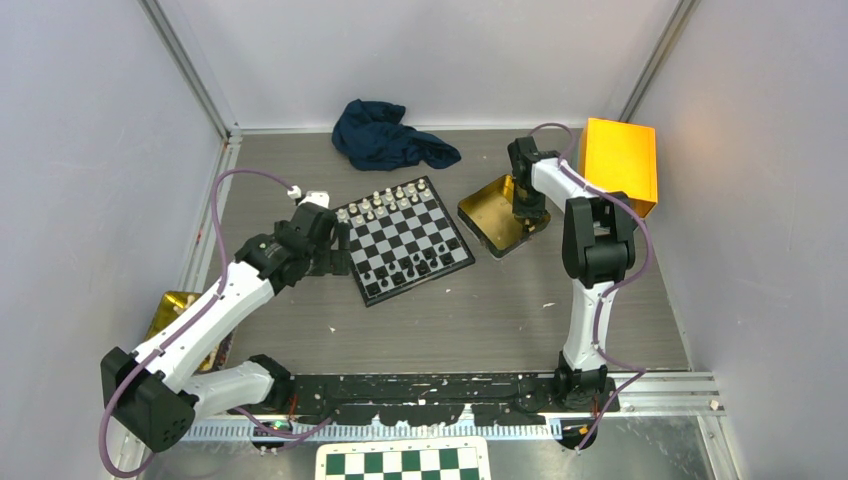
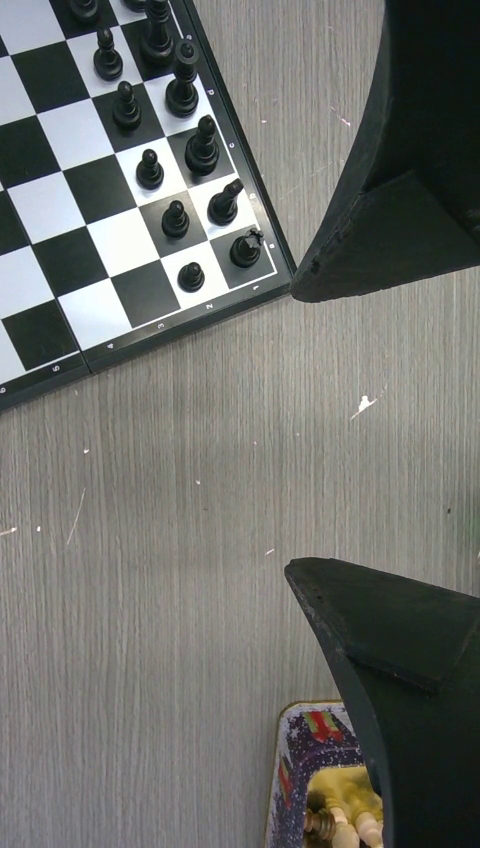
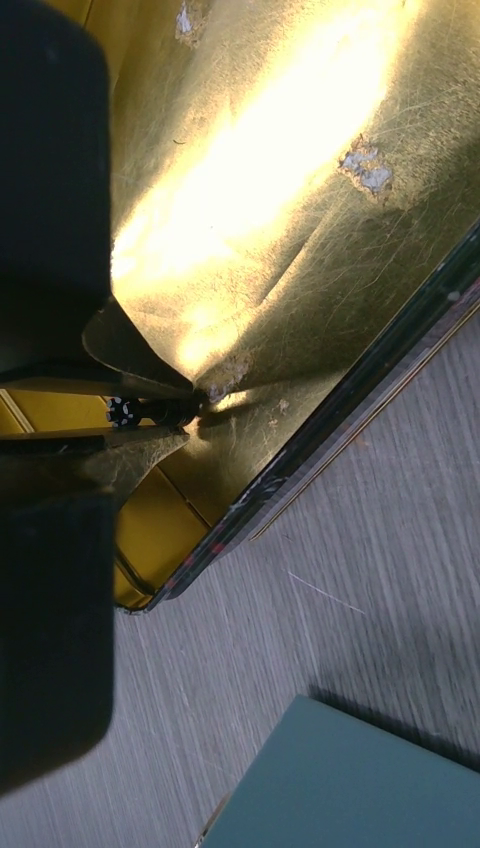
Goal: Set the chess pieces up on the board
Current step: Pick up the chess piece from the storage box, then place the chess piece on the chessboard.
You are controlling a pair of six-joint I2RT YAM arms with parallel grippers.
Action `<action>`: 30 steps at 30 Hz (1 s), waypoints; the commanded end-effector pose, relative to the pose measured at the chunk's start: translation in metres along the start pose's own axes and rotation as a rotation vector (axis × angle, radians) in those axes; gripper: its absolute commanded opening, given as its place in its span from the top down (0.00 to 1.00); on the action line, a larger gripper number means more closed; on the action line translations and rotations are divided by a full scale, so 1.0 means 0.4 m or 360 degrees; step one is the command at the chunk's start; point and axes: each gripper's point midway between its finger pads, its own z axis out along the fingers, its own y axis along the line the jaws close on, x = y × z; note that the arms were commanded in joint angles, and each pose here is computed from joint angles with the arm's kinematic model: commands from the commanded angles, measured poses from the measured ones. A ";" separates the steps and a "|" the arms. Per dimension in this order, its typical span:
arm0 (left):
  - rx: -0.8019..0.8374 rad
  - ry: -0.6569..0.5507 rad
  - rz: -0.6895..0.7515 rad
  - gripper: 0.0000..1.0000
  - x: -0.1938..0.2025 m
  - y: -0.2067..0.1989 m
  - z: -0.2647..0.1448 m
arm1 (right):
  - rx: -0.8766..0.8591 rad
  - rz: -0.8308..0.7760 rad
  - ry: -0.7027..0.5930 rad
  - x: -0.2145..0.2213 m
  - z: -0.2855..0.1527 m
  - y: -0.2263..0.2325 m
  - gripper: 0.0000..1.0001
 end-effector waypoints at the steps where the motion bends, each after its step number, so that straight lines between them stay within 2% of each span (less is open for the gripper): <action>1: 0.0020 -0.0030 -0.0019 0.00 -0.017 -0.009 -0.008 | 0.0002 0.0039 -0.0083 -0.021 -0.041 -0.018 0.89; 10: 0.0022 -0.0029 -0.0024 0.00 -0.019 -0.011 -0.008 | -0.0012 0.0048 -0.0137 -0.046 -0.067 -0.020 0.98; 30: 0.0015 -0.0067 -0.0037 0.00 -0.051 -0.009 -0.029 | -0.0111 0.0051 -0.0326 -0.144 -0.176 -0.010 0.99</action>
